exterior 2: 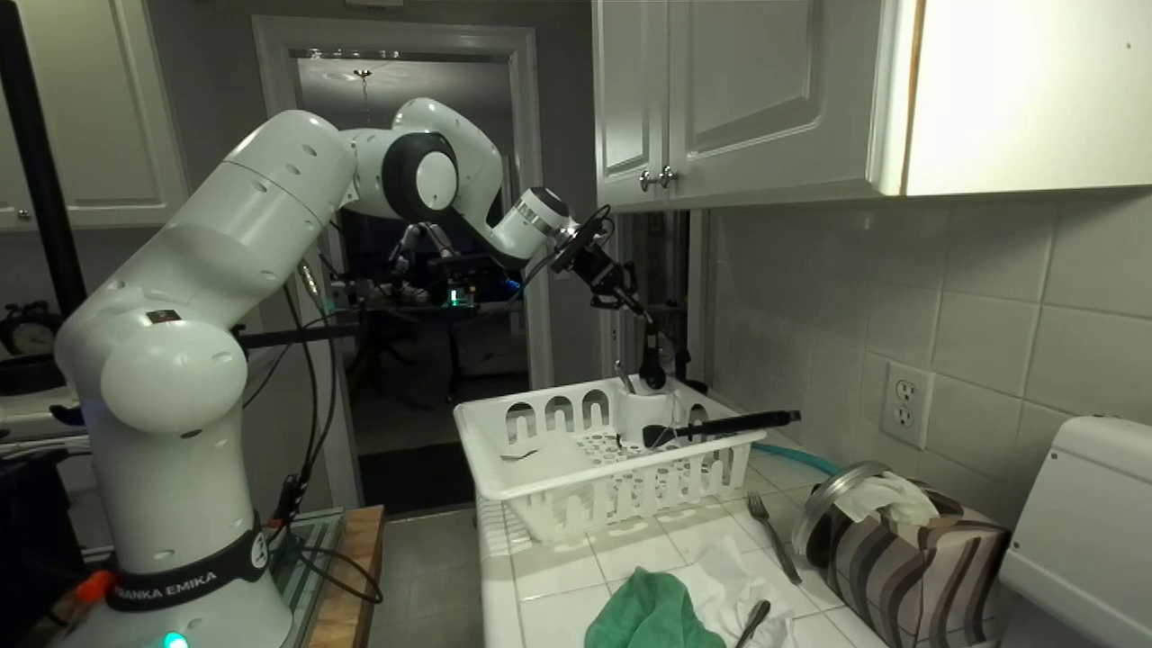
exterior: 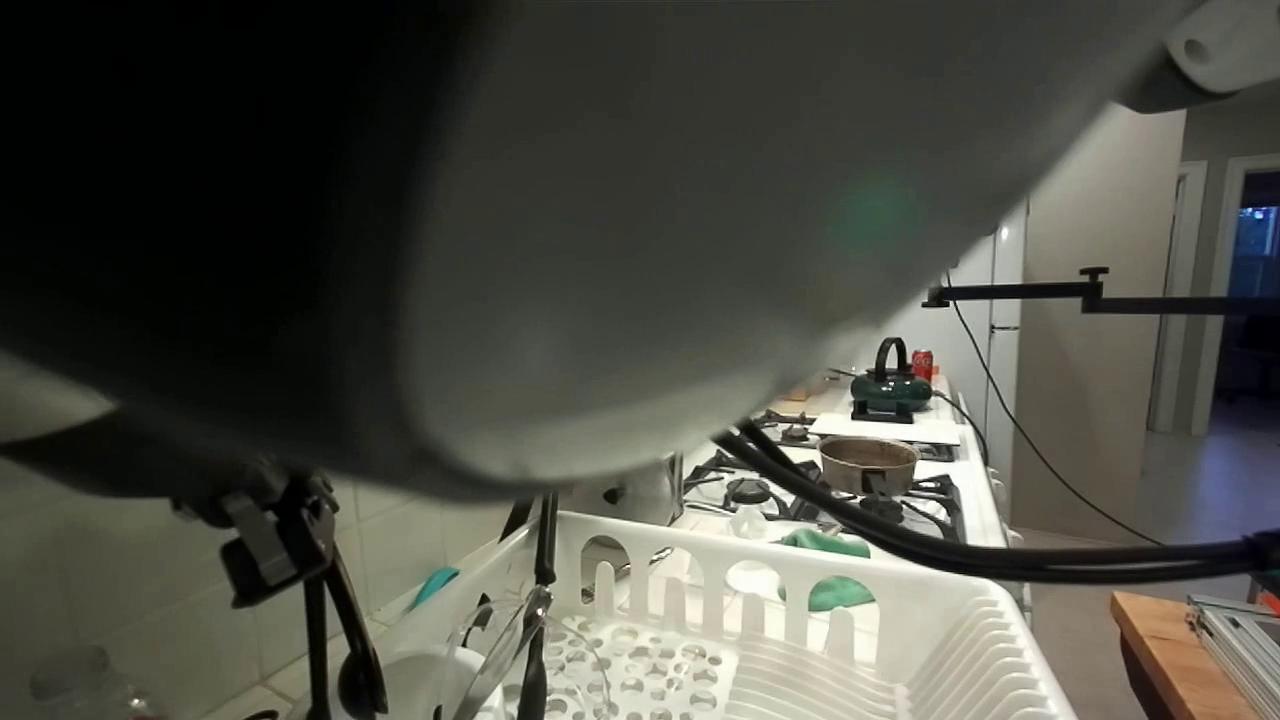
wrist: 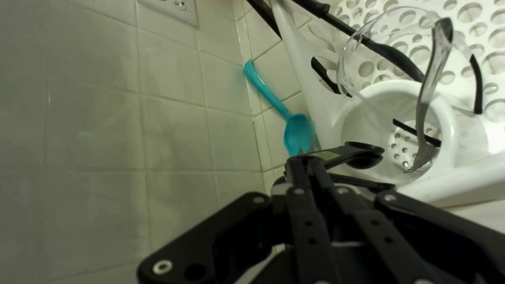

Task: Pick up the spoons and place them in the spoon holder

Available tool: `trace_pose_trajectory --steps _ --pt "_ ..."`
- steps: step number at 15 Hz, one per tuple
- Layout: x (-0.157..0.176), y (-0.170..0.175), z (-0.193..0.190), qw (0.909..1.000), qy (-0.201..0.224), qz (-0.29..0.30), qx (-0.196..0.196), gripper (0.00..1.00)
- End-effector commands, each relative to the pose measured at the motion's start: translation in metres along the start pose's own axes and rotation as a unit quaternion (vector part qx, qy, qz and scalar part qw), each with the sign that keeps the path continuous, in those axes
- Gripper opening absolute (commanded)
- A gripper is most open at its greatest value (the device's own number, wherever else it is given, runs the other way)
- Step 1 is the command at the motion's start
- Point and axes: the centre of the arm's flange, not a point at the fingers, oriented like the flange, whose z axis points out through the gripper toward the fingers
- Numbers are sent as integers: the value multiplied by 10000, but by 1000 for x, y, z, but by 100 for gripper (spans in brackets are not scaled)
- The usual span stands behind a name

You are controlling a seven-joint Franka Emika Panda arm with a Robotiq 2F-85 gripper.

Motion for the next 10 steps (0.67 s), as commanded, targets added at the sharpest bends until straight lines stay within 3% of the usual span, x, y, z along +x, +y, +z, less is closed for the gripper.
trace_pose_trajectory --steps 1,10 --pt "-6 -3 -2 9996 -208 91 182 2" --pt "-10 -22 15 9875 -271 -616 1423 2"
